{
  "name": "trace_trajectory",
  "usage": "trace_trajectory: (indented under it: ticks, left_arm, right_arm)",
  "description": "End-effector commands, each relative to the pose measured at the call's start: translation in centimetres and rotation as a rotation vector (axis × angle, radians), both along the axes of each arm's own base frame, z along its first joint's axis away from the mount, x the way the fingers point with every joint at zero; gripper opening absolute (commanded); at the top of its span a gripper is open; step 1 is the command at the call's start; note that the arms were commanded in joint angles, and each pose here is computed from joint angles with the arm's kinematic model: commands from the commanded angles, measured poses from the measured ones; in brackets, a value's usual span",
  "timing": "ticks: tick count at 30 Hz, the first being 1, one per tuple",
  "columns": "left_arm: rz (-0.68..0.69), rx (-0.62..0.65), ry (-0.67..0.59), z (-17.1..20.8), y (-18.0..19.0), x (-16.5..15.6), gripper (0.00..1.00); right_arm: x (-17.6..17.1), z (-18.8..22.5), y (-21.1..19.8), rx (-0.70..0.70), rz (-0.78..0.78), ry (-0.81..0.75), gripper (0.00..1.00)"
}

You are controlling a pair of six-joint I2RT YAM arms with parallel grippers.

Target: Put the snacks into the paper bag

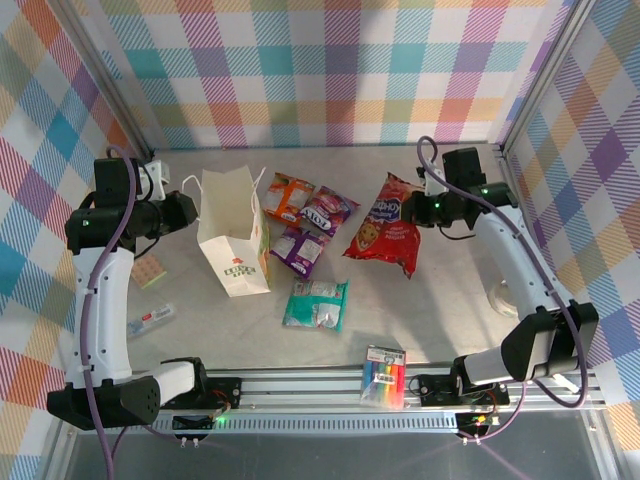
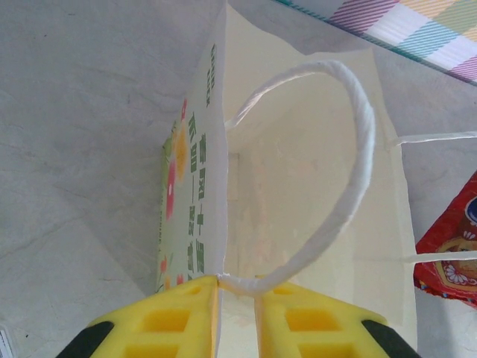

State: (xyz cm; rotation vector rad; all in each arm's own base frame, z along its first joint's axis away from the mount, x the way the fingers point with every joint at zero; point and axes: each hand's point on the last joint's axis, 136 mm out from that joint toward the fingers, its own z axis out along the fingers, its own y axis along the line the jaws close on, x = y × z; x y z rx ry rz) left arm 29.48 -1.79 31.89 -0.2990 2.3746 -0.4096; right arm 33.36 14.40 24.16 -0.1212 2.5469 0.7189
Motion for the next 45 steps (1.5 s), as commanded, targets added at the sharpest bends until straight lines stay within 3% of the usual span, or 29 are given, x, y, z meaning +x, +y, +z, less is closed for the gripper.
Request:
trace_trajectory:
  ticks: [1, 22, 29, 45]
  left_arm:
    - [0.017, -0.019, -0.036, 1.5, 0.1, -0.3, 0.21]
    - [0.073, -0.024, -0.08, 2.5, 0.8, 0.6, 0.2]
    - [0.073, -0.027, -0.075, 2.0, 0.8, 0.7, 0.2]
    - [0.092, -0.053, -0.07, 1.2, 0.8, 1.1, 0.19]
  right_arm:
    - [-0.2, 6.9, 1.3, 0.068, 0.062, -0.191, 0.0]
    - [-2.4, 21.4, 4.5, 0.197, 0.177, -0.47, 0.0]
    - [-3.2, 24.3, 6.0, 0.199, 0.239, -0.543, 0.0]
    - [-6.5, 29.9, 9.3, 0.365, 0.358, -0.662, 0.0]
